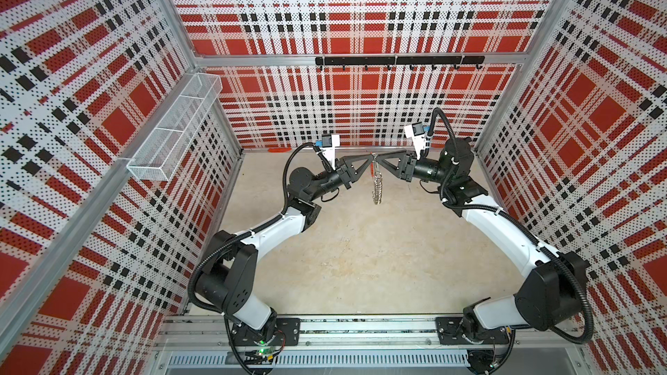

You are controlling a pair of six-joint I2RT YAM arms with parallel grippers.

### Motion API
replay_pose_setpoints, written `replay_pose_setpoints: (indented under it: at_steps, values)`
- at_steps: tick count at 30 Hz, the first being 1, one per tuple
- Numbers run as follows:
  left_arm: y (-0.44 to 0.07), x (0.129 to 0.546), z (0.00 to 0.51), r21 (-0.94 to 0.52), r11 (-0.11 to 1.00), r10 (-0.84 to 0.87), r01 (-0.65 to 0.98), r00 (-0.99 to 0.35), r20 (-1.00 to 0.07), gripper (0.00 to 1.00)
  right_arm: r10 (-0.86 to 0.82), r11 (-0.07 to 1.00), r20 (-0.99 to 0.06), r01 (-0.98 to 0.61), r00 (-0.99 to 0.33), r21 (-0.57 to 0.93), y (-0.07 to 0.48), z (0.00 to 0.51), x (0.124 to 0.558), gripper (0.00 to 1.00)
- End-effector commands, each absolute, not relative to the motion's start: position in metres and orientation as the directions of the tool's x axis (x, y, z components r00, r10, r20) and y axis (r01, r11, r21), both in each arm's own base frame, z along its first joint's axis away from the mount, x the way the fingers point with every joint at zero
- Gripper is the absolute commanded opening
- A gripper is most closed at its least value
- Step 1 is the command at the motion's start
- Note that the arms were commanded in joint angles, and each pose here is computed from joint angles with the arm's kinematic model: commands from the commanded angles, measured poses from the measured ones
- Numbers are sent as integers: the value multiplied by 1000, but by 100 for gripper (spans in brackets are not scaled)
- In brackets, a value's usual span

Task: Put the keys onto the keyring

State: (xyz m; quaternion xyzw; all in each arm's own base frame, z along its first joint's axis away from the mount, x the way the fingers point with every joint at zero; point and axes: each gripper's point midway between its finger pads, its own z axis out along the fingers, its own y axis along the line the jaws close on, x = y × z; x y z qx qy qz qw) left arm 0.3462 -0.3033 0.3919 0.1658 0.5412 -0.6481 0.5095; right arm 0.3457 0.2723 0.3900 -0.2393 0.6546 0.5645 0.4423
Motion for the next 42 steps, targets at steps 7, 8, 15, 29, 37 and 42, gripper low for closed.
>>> replay_pose_setpoints:
  at_steps: [7,8,15,29,37,42]
  values:
    - [-297,338,423,-457,62,-522,887,-361,-773,0,181,228,-862,-832,-474,506,279,398,343,10]
    - [-297,338,423,-456,63,-523,888,-359,-773,0,182,228,-861,-831,-474,506,279,398,344,8]
    - [-298,343,420,-459,70,-528,886,-358,-770,0,181,230,-871,-841,-458,490,280,405,346,0]
    - [-272,345,363,155,432,-44,888,193,-980,29,-57,578,-975,-803,-214,142,255,379,381,0]
    - [-283,366,326,366,270,397,890,244,-885,33,-182,570,-981,-820,-68,-49,271,372,373,0]
    - [-291,374,323,341,174,442,924,236,-866,35,-229,554,-973,-820,17,-145,280,363,370,0]
